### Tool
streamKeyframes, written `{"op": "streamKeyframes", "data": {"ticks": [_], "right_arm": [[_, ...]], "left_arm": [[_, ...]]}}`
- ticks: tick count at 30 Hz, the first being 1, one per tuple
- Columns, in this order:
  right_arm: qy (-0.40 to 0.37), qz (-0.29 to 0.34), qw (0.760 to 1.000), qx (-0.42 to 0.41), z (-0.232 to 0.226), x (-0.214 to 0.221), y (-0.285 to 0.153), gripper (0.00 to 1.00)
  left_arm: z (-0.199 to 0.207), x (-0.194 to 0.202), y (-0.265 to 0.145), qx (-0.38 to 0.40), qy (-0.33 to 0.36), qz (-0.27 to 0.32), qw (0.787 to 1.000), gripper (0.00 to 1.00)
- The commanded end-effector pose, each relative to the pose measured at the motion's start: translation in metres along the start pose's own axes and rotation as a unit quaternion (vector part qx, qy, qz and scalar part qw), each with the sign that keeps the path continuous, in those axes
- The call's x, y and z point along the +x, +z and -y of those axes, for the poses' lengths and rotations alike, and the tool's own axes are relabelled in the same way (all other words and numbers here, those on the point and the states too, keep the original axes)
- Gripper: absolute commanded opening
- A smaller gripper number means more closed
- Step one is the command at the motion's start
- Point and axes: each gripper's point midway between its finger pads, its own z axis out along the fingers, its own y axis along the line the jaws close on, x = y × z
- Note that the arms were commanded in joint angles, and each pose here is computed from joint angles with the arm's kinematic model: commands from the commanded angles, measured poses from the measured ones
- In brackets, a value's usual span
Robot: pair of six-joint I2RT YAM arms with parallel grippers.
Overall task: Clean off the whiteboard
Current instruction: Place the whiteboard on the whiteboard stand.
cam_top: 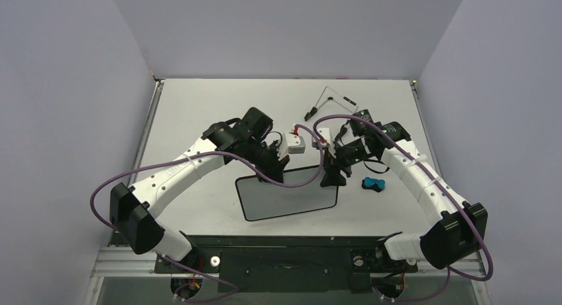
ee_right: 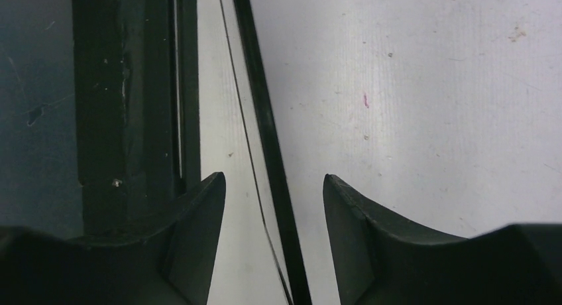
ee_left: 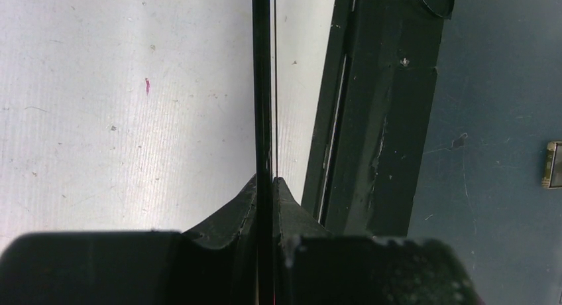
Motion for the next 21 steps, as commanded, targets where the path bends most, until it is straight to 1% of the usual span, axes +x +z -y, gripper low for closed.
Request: {"op": "streamKeyframes", "data": {"ticks": [1,2,7,12,14,16,17,18,19,21], "right_arm": [[-0.01,0.017,0.999,-0.046,-0.02,-0.006,0.005,0.5],[-0.014,0.018,0.999,-0.049,-0.021,-0.006,0.005,0.48],[-0.012,0.017,0.997,-0.072,-0.031,-0.004,0.004,0.44],[-0.016,0.011,0.996,-0.088,-0.038,-0.001,0.005,0.35],[-0.019,0.007,0.996,-0.093,-0.041,0.0,0.007,0.3],[-0.022,0.003,0.995,-0.093,-0.041,0.0,0.008,0.18],[-0.023,0.002,0.995,-0.093,-0.041,0.0,0.008,0.07],[-0.024,0.001,0.995,-0.092,-0.041,0.0,0.009,0.02],[-0.019,-0.001,0.996,-0.089,-0.04,0.0,0.008,0.0],[-0.009,-0.002,0.997,-0.08,-0.036,-0.001,0.008,0.0]], "left_arm": [[0.009,-0.024,-0.013,0.004,0.045,0.049,0.998,0.0],[0.009,-0.023,-0.013,0.003,0.046,0.049,0.998,0.0],[0.01,-0.022,-0.015,0.0,0.057,0.054,0.997,0.0],[0.009,-0.019,-0.016,-0.004,0.069,0.054,0.996,0.0],[0.008,-0.019,-0.016,-0.005,0.073,0.054,0.996,0.0],[0.008,-0.019,-0.015,-0.006,0.073,0.053,0.996,0.0],[0.007,-0.019,-0.014,-0.006,0.073,0.053,0.996,0.0],[0.006,-0.02,-0.014,-0.006,0.074,0.054,0.996,0.0],[0.006,-0.02,-0.015,-0.007,0.075,0.054,0.996,0.0],[0.006,-0.022,-0.015,-0.01,0.077,0.059,0.995,0.0]]}}
